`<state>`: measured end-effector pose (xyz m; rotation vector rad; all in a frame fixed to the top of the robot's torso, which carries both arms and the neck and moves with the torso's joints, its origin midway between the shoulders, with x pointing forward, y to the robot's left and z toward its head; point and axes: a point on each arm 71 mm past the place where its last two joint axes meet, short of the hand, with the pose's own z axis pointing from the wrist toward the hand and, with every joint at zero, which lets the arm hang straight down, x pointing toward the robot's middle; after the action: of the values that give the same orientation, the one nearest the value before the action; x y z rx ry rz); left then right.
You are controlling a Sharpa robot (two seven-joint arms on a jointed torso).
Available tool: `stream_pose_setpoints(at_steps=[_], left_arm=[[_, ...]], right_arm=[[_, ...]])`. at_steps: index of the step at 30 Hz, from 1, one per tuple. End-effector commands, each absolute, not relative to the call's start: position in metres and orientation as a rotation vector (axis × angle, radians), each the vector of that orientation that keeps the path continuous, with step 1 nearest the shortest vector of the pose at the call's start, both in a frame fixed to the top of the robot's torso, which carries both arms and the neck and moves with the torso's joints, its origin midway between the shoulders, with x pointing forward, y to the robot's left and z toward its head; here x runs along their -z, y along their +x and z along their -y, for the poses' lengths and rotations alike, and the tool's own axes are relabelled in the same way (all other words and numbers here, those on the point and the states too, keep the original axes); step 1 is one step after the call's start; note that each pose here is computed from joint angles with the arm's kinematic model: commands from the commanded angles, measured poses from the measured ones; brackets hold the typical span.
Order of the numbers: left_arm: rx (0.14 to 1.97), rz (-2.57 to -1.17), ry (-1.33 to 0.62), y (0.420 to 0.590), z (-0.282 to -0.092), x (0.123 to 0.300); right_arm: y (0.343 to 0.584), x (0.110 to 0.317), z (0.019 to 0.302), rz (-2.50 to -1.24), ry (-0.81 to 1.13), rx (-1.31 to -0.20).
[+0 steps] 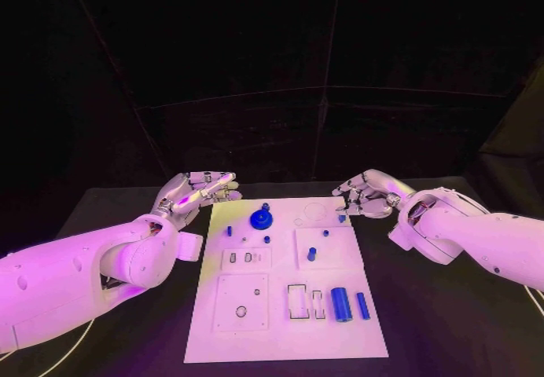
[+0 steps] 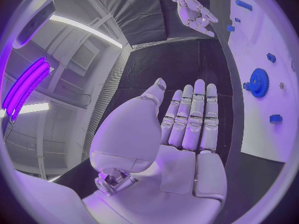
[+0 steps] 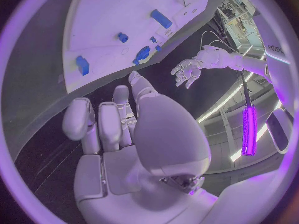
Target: Assemble the parts on the task board
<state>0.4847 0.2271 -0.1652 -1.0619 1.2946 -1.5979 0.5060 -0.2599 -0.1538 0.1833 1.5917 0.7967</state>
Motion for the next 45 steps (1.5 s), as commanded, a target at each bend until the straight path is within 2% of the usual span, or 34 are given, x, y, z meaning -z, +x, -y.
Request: stream_pose_setpoints(at_steps=[1,9,18,23,32,45], left_arm=[[1.617,-1.291,-1.058,0.486,-0.226,0.165],[1.615,-1.295,-1.061,0.487,-0.225,0.167],[1.618,-1.299,-1.062,0.488,-0.223,0.168],[1.616,-1.299,-1.063,0.489,-0.223,0.169],[1.616,-1.301,-1.064,0.489,-0.223,0.169],[1.615,-1.302,-1.065,0.489,-0.223,0.17]], right_arm=[[0.505,0.152,0.269,-1.584,0.215,-0.868],[0.511,0.153,0.281,-1.549,0.194,-0.812],[0.519,0.172,0.281,-1.594,0.099,-0.668],[0.521,0.183,0.279,-1.629,0.07,-0.625],[0.524,0.193,0.274,-1.671,0.046,-0.602],[0.53,0.195,0.27,-1.659,0.082,-0.607]])
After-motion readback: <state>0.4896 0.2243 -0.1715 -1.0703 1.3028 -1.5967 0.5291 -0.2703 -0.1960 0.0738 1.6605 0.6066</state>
